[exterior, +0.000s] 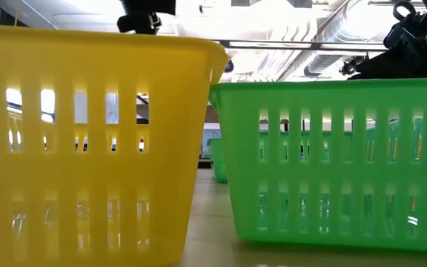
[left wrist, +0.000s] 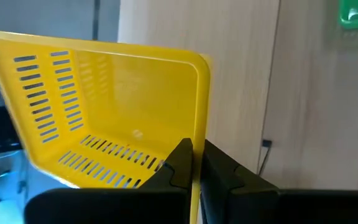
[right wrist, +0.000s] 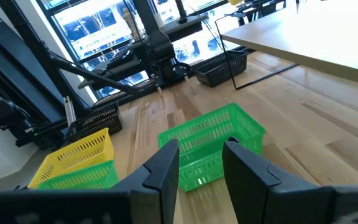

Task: Stack baskets on shelf by color
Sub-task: Put the top left yellow bin on the shelf

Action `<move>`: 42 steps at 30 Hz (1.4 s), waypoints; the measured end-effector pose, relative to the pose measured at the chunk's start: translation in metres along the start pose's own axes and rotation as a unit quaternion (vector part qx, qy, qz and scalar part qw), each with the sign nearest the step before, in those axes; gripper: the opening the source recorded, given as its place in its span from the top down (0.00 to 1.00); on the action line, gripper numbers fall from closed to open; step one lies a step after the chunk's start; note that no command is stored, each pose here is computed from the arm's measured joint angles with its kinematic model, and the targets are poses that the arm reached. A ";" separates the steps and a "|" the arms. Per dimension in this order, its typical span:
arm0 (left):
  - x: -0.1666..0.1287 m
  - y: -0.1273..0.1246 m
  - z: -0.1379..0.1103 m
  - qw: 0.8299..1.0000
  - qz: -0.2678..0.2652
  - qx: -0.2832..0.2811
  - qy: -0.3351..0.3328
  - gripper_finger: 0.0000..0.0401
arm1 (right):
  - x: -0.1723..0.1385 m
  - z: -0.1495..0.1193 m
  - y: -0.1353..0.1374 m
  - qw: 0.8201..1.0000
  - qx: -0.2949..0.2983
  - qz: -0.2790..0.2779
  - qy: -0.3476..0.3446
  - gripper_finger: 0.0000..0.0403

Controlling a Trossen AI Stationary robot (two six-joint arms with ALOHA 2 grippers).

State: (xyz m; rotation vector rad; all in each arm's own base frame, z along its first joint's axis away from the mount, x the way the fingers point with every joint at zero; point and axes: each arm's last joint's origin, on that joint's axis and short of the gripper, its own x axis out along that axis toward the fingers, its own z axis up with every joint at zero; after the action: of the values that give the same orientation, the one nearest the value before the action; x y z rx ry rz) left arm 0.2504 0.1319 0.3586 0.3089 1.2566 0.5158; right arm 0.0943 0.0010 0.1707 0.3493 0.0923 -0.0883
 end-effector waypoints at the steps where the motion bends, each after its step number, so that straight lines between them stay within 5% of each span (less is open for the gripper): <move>1: 0.002 0.002 0.000 1.000 -0.005 -0.001 -0.001 0.99 | 0.000 0.000 0.000 1.000 0.000 0.000 0.000 0.73; 17: 0.029 0.004 0.004 0.999 -0.042 0.002 0.030 0.99 | 0.000 0.000 0.000 1.000 0.000 0.000 0.000 0.73; 42: 0.028 -0.001 0.002 0.994 -0.097 -0.031 0.029 0.96 | 0.000 0.000 0.000 1.000 0.000 0.000 0.000 0.73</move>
State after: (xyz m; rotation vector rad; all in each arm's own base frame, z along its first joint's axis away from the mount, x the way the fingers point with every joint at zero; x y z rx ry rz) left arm 0.2591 0.1454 0.3358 0.1183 1.3078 0.3979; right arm 0.0943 0.0010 0.1707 0.3493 0.0923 -0.0886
